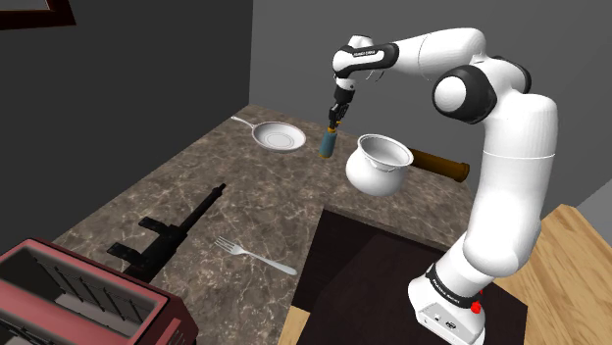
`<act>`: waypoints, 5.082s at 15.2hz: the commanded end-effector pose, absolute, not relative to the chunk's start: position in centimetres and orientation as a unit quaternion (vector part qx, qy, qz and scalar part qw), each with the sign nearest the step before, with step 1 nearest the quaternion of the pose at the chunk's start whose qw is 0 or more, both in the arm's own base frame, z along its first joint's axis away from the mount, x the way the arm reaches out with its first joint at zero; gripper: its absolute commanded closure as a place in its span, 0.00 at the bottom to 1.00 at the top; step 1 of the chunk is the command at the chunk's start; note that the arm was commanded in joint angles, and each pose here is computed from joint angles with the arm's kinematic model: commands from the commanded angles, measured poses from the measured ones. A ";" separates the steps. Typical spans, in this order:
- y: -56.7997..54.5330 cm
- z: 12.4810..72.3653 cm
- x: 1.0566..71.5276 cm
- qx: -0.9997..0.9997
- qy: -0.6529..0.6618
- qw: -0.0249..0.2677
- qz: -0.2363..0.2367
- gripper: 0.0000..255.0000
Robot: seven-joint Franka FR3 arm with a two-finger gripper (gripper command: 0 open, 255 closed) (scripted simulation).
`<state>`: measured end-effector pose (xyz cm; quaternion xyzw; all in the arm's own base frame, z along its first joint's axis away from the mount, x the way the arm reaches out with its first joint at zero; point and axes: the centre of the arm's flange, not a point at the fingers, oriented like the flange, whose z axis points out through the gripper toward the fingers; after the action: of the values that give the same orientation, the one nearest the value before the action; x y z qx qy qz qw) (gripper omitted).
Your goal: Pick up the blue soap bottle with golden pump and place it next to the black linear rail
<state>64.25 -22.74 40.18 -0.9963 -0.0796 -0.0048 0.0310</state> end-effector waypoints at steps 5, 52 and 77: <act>-22.7 43.1 64.2 -0.996 -0.080 0.031 -0.005 1.00; 15.5 61.6 60.6 -0.996 -0.080 0.031 -0.005 1.00; 28.8 57.1 59.3 -0.996 -0.080 0.031 -0.005 1.00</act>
<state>59.38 28.80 57.70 -0.9963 -0.0797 -0.0046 0.0309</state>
